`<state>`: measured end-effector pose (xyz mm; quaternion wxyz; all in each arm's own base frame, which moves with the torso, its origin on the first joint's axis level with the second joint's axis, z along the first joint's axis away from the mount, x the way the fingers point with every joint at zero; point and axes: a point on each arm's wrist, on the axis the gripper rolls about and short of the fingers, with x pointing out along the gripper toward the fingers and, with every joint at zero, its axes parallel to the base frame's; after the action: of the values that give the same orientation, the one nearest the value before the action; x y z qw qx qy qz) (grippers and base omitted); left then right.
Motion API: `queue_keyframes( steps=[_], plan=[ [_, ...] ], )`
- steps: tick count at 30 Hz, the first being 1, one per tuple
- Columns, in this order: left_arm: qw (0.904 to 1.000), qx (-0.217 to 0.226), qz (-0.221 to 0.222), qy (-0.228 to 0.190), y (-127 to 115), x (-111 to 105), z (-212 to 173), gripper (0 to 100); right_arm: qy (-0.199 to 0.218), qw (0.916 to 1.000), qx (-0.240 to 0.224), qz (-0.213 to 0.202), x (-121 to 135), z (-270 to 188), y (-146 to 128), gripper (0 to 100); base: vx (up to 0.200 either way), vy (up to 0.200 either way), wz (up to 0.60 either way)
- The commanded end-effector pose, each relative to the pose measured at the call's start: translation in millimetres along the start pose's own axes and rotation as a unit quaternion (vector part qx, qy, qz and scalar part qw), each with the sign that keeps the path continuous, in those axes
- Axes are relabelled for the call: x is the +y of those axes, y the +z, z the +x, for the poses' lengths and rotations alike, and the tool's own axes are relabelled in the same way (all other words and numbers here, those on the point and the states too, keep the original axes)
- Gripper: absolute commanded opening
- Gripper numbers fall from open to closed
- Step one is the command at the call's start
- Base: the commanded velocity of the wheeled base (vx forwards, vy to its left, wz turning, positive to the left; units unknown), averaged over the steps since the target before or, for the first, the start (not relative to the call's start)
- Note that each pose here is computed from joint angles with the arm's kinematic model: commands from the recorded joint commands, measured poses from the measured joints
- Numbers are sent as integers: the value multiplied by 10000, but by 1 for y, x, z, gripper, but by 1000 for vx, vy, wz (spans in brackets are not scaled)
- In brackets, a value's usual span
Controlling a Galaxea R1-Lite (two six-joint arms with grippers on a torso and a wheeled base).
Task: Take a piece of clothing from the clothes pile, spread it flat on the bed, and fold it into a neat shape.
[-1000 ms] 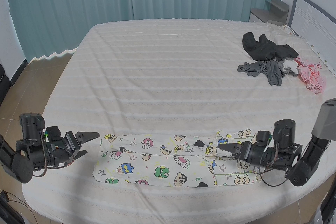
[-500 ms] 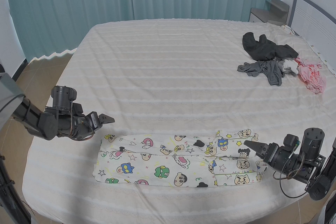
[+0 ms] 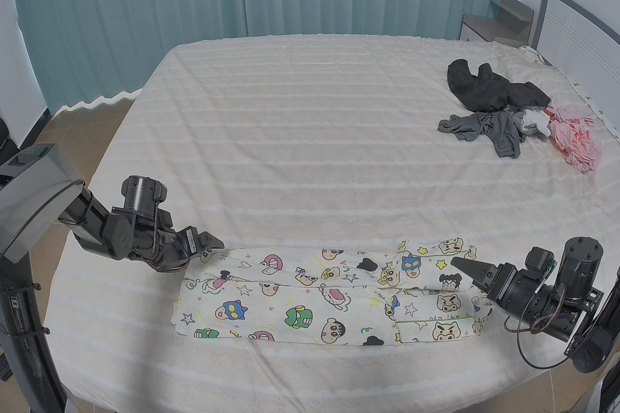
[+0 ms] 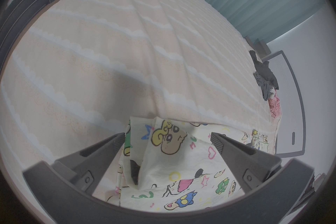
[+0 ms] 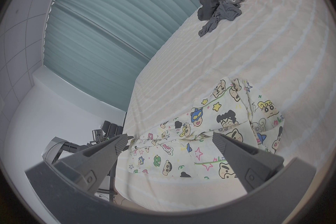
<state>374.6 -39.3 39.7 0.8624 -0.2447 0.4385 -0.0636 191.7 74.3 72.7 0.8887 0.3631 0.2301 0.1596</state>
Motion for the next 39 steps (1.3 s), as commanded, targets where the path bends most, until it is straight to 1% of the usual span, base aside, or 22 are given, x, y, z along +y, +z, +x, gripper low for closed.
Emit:
queue_keyframes(
  steps=[1, 2, 5, 6, 9, 12, 21, 25, 34, 35, 38, 39],
  plan=[
    [10000, 78, -22, 45, -6, 2, -2, 100, -75, 9999, 70, 31, -2, -3, -3, 100, 0, 0, 0],
    [9999, 98, -21, 55, -7, 3, -3, 0, -75, 9999, 70, 31, -2, -3, -3, 100, 0, 0, 0],
    [9999, 111, -9, 61, -9, 3, -5, 0, -64, 9999, 70, 35, -2, -3, -3, 100, 0, 0, 0],
    [9998, 141, 80, 111, -11, 5, -6, 0, -56, 9999, 92, 29, -1, -3, -4, 100, 0, 0, 0],
    [9996, 206, 143, 165, -16, 7, -7, 0, -42, 9999, 119, 28, -1, -3, -5, 100, 0, 0, 0],
    [9995, 209, 135, 172, -17, 7, -10, 0, -42, 9999, 119, 28, -1, -3, -5, 100, 0, 0, 0],
    [9991, 197, 97, 351, -22, 18, -26, 0, -53, 9999, 129, 30, -1, -2, -5, 100, 0, 0, 0],
    [9984, 328, 155, 442, -30, 25, -27, 0, -53, 9999, 129, 30, -1, -2, -5, 100, 0, 0, 0],
    [9985, 315, 202, 402, -29, 23, -24, 0, -53, 9999, 129, 30, -1, -3, -5, 100, 0, 0, 0],
    [9986, 294, 200, 393, -28, 22, -24, 100, -53, 9999, 129, 30, -1, -3, -5, 100, 0, 0, 0],
    [9987, 257, 203, 386, -27, 21, -24, 100, -53, 9999, 129, 30, -1, -3, -5, 100, 0, 0, 0],
    [9990, 164, 188, 363, -22, 21, -26, 100, -58, 9999, 124, 30, -1, -3, -5, 100, 0, 0, 0]
  ],
)
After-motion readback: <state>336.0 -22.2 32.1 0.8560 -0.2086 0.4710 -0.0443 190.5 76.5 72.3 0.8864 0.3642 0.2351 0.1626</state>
